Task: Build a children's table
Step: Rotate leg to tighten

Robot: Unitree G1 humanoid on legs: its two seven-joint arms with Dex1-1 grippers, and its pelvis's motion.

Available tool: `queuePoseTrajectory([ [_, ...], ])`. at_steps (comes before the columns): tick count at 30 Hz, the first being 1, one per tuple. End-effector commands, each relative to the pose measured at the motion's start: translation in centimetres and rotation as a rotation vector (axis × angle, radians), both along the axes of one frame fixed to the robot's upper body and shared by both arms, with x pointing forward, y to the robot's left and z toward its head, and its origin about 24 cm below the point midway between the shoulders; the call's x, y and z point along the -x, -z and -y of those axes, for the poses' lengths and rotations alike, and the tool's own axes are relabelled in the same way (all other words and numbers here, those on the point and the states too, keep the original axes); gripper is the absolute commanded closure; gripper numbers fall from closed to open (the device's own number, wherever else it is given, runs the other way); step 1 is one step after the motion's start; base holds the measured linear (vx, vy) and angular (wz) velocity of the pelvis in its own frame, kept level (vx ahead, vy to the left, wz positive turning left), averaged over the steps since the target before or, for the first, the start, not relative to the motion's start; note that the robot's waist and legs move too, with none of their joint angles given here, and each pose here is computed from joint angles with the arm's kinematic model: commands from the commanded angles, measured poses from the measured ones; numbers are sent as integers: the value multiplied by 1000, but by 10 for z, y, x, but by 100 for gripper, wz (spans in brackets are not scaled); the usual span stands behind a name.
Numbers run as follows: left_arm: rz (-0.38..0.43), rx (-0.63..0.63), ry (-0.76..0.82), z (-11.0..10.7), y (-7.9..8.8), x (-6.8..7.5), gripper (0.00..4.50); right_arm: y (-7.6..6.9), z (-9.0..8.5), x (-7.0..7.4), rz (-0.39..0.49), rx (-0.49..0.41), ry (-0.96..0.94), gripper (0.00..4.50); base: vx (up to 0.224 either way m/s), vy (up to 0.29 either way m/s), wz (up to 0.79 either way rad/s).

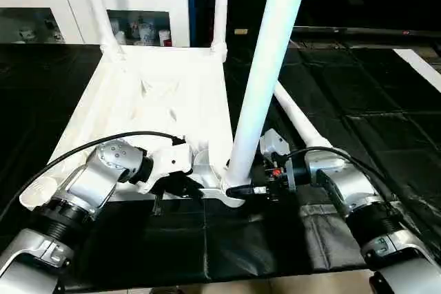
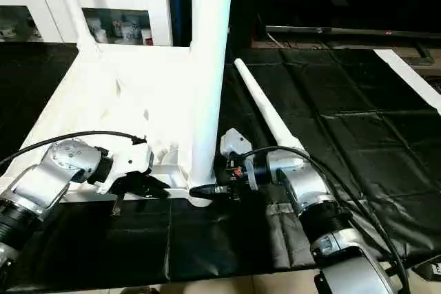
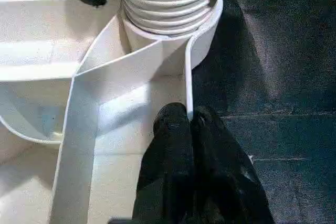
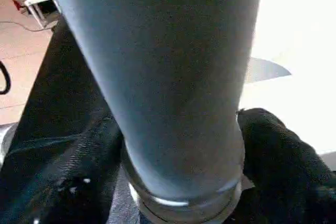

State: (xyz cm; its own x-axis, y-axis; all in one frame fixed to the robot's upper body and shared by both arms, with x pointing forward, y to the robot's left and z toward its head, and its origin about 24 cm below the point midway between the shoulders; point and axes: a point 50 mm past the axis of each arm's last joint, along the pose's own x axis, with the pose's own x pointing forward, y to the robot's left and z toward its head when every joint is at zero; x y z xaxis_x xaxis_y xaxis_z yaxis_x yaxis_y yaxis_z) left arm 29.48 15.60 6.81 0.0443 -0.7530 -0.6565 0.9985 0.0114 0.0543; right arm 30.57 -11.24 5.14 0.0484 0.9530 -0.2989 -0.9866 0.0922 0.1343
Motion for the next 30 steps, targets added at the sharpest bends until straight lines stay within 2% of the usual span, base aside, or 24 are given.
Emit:
queuePoseTrajectory([
  [1, -8, -27, 57, 6, 3, 2, 450, -5, 1, -3, 2, -9, 0, 135, 0, 0, 0],
  [7, -14, 6, -16, 7, 1, -4, 450, -4, -1, -3, -15, -30, 15, 168, 0, 0, 0],
  [8, -18, 65, -113, 10, -3, -10, 450, -1, -4, -2, -47, -60, 57, 171, 0, 0, 0],
  [12, -9, 128, -228, 15, -7, -16, 450, 3, -11, -2, -62, -95, 144, 173, 0, 0, 0],
  [15, 6, 190, -368, 21, -10, -21, 450, 13, -21, -3, -82, -97, 292, 174, 0, 0, 0],
  [17, 2, 243, -499, 29, -11, -23, 450, 23, -34, -6, -113, -89, 430, 174, 0, 0, 0],
  [19, -1, 260, -543, 33, -12, -23, 450, 25, -40, -8, -122, -82, 469, 175, 0, 0, 0],
  [21, 18, 274, -633, 44, -15, -25, 450, 29, -54, -15, -147, -46, 592, 175, 0, 0, 0],
  [24, 26, 286, -662, 54, -17, -25, 450, 28, -62, -21, -161, -33, 667, 175, 0, 0, 0],
  [26, 28, 289, -655, 65, -19, -24, 450, 26, -68, -25, -135, -12, 687, 175, 0, 0, 0],
  [30, 39, 267, -664, 65, -18, -24, 450, 24, -68, -26, -115, -12, 694, 175, 0, 0, 0],
])
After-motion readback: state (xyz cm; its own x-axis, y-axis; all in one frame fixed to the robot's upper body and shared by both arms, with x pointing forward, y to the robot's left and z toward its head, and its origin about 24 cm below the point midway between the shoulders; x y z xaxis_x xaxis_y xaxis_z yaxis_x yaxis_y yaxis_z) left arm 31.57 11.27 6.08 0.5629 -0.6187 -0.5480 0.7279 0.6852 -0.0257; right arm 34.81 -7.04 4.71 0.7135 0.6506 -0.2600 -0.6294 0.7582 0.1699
